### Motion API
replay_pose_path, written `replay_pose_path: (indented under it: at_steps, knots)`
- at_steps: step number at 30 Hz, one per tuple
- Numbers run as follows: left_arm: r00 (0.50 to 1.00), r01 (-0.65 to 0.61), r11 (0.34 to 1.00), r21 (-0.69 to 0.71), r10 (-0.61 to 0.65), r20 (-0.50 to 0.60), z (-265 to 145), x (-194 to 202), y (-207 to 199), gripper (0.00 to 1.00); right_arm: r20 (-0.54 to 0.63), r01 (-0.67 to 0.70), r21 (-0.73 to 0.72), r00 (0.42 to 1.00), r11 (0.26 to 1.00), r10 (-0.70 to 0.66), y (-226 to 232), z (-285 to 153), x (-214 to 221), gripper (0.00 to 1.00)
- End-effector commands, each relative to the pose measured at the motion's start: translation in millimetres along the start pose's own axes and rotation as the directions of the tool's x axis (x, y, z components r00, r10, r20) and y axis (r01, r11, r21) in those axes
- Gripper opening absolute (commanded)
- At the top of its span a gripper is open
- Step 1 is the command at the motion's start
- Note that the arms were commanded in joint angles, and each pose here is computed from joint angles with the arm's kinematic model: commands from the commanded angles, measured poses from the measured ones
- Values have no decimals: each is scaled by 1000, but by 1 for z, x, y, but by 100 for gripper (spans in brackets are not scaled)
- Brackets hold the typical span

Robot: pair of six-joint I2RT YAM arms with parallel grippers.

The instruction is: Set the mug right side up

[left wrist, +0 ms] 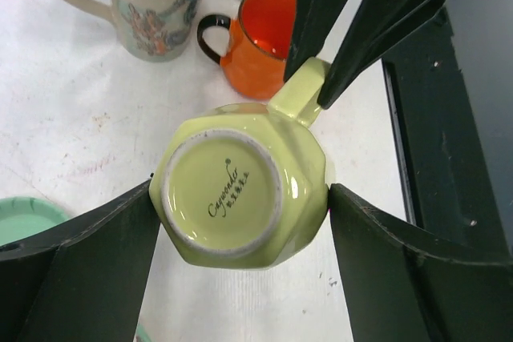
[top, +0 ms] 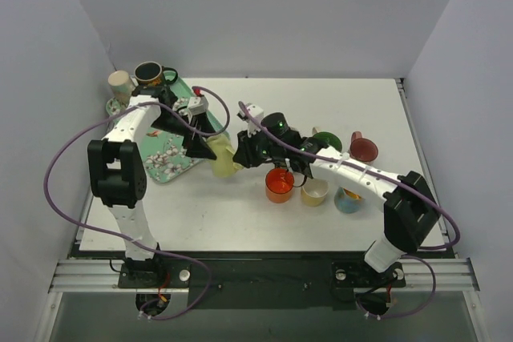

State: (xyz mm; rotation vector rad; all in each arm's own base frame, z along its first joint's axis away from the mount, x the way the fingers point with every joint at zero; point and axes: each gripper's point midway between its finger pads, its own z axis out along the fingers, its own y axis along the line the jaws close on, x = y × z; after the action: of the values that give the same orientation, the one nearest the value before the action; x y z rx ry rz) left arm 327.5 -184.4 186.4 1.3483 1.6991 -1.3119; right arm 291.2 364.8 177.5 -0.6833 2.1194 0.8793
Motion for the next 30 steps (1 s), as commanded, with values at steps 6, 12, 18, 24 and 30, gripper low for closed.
replay_pose_path:
  at_steps: [6,12,18,24,30]
  knots:
    - [992,-129,991,31,129,-4,-14,3,-58,0,123,337,-77,937,938,-326,33,-1,2,0]
    - [990,-134,988,81,137,-41,-6,40,-58,0,-26,331,15,943,944,-331,3,19,37,0]
    - [989,-137,985,110,142,-36,0,55,-64,0,8,388,17,922,922,-388,2,29,53,0]
    - [990,-136,985,102,139,-20,1,54,-62,0,-32,387,12,922,922,-386,-1,44,71,8]
    - [994,-102,988,119,106,-27,5,67,-61,0,-48,370,46,929,928,-368,-12,51,81,19]
